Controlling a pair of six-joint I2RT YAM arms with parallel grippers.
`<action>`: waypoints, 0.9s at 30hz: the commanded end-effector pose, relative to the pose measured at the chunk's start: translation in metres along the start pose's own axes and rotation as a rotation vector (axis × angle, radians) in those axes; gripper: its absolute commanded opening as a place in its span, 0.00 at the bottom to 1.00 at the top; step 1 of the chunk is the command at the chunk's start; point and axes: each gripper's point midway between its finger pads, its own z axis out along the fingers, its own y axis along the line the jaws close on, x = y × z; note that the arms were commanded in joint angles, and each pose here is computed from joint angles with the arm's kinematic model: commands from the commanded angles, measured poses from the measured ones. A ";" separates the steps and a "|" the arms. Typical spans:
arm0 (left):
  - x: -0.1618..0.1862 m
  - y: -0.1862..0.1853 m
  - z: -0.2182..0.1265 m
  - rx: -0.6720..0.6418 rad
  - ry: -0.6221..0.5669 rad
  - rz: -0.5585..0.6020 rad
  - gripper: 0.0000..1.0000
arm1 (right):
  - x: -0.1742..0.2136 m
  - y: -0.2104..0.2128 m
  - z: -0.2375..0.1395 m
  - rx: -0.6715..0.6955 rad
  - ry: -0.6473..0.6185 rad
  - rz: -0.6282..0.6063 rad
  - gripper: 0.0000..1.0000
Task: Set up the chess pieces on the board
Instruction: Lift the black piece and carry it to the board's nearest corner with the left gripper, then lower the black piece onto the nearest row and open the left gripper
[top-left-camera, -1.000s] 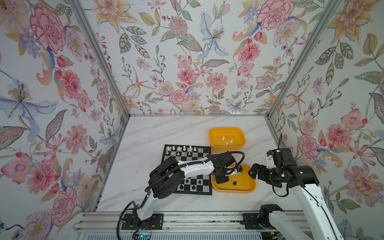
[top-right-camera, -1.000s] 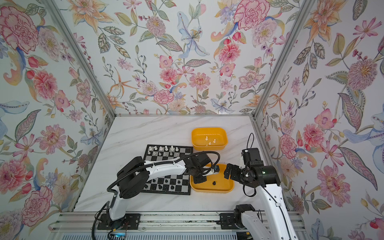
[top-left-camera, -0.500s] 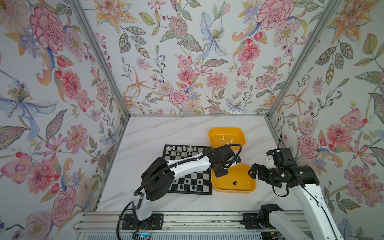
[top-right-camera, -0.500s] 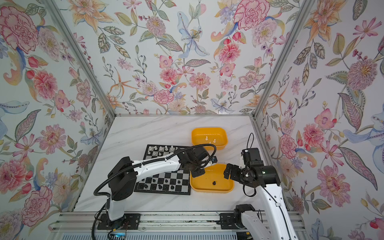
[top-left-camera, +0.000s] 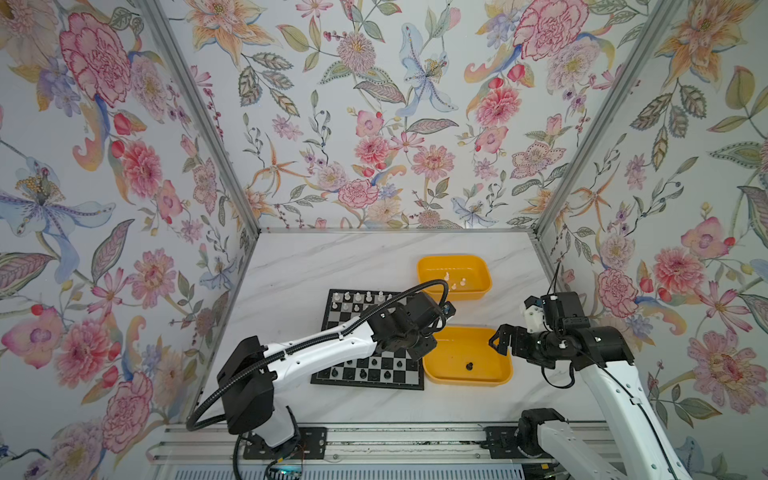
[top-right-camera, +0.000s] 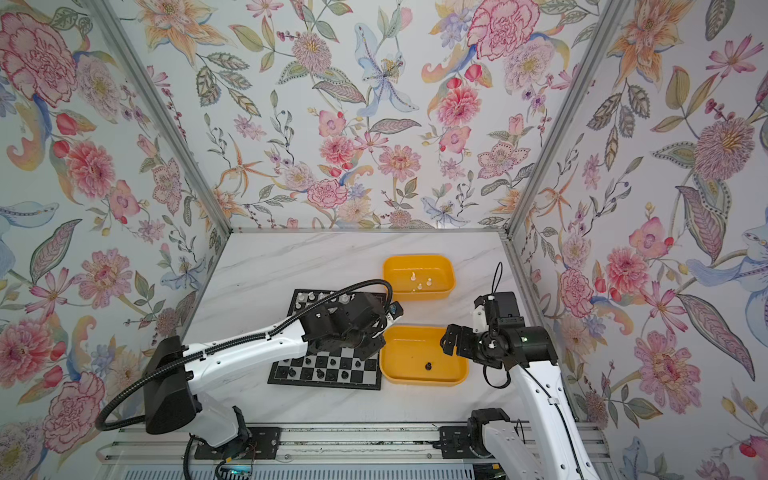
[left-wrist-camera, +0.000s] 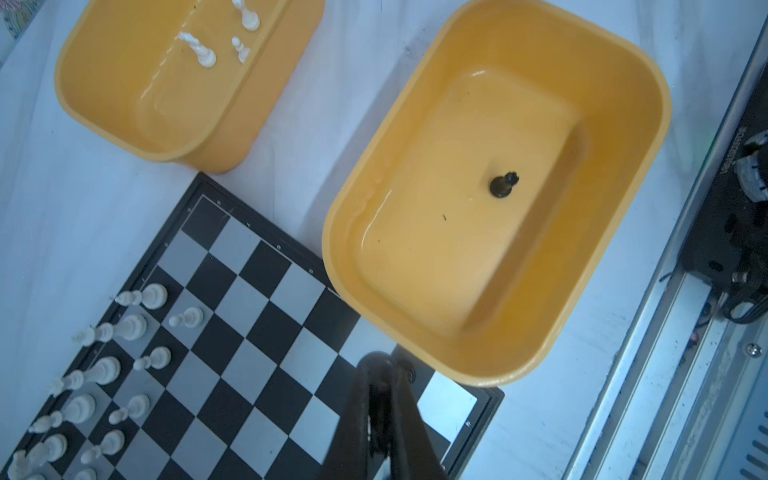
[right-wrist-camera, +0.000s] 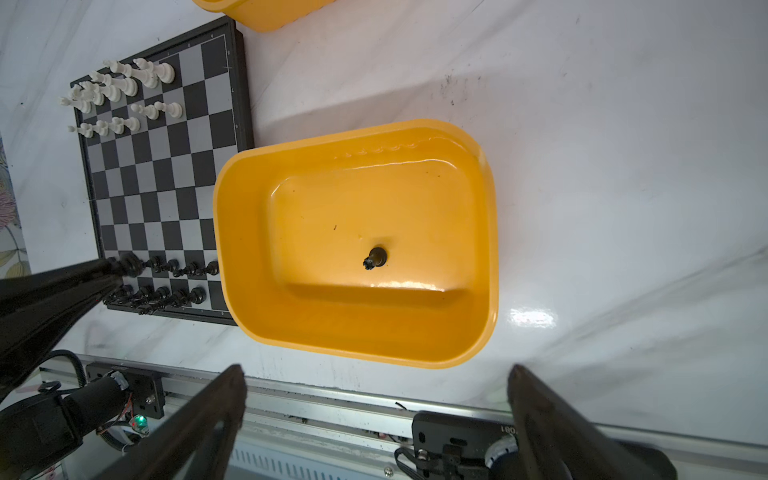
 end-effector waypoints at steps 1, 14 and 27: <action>0.020 -0.007 -0.009 -0.017 -0.010 -0.104 0.05 | -0.009 0.013 -0.002 -0.036 -0.015 -0.068 0.99; 0.078 -0.026 0.017 0.018 0.059 -0.192 0.06 | -0.017 0.023 -0.002 -0.040 -0.010 -0.103 0.99; 0.115 -0.033 0.038 0.031 0.199 -0.150 0.06 | -0.013 0.017 0.002 -0.023 0.000 -0.081 0.99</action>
